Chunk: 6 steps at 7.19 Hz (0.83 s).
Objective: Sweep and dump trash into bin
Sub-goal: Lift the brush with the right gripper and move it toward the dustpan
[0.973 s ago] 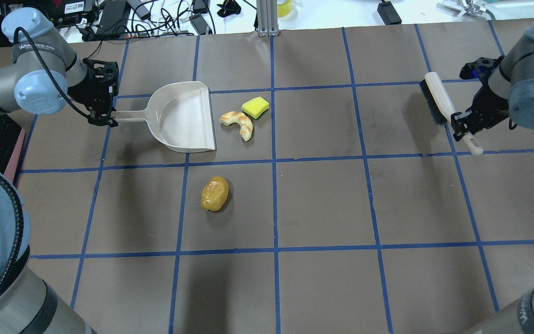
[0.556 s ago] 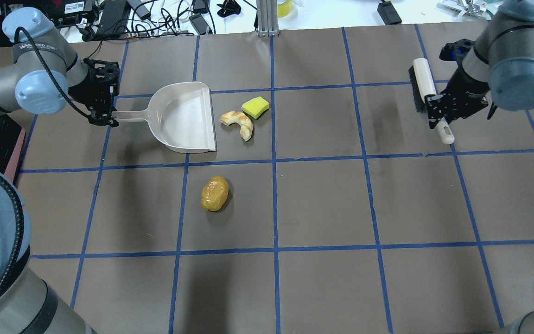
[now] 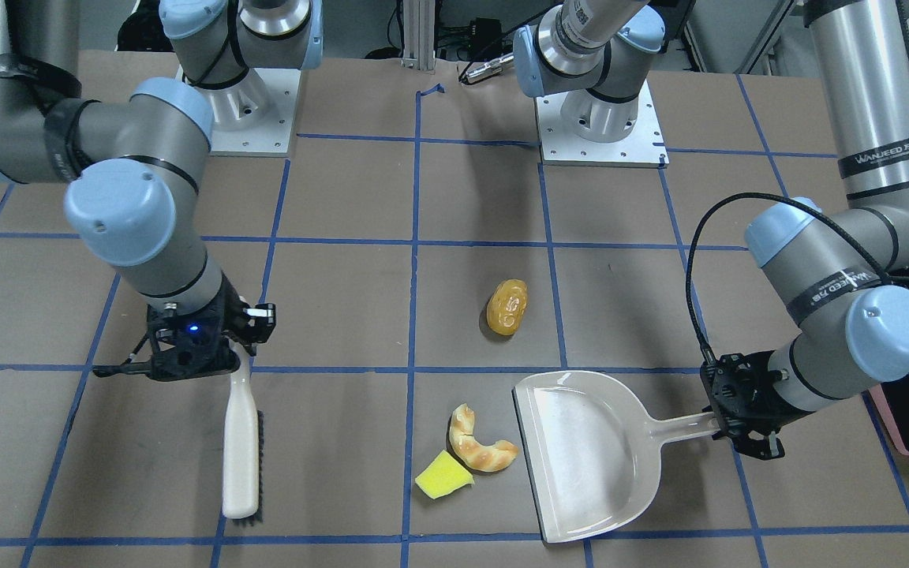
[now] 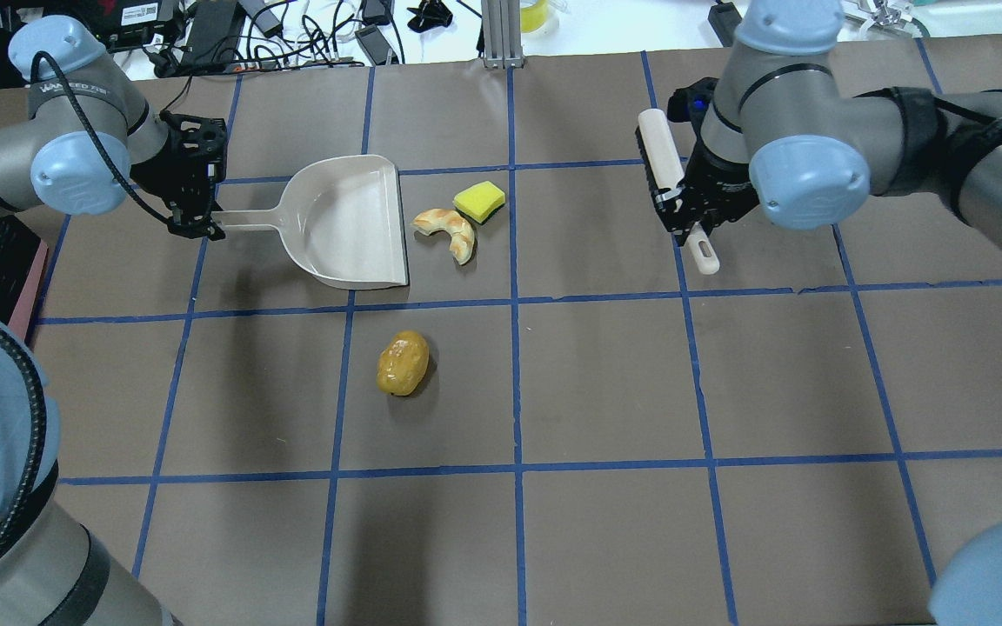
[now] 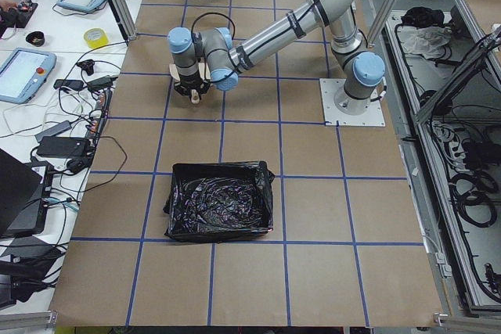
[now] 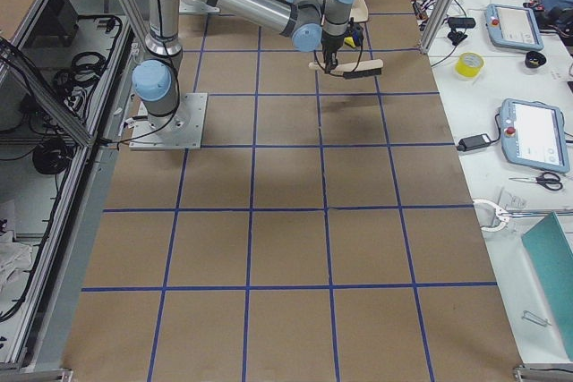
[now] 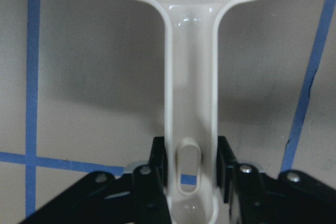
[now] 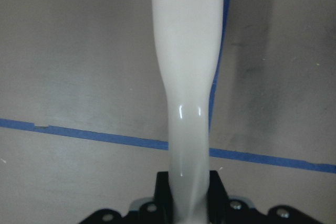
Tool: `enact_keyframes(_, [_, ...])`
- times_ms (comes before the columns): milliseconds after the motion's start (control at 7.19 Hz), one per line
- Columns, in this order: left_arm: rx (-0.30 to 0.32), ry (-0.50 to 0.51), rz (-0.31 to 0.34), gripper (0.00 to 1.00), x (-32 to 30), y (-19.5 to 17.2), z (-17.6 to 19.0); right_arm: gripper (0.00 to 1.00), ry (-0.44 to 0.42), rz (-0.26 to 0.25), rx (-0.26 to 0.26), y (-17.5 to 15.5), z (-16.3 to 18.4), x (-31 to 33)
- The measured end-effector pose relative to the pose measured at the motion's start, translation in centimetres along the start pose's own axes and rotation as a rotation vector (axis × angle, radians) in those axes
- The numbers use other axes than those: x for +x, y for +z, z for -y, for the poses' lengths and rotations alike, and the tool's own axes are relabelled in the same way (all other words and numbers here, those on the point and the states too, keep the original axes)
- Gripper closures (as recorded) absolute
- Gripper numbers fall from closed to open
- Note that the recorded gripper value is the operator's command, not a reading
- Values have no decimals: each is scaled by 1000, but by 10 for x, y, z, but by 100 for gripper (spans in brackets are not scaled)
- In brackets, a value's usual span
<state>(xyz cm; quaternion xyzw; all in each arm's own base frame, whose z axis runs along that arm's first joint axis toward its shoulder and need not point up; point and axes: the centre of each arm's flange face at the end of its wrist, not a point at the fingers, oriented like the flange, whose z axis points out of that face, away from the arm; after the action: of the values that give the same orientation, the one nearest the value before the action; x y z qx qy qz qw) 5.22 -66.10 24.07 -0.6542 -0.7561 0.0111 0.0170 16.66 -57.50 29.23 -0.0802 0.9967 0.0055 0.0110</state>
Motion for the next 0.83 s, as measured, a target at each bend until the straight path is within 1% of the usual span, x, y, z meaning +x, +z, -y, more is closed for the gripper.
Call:
enact_keyframes(417, [1,2,-1,100,0,1,1,100,-28,-9,-22,22,2,-84])
enact_keyframes(695, [-2,1,-5,100,0,0,0,100,-10,-14,-33,34,6,-131])
enact_keyframes(834, [-8,0,-10,100,1,0,1,100,-2,-16,-40,41,7,-144])
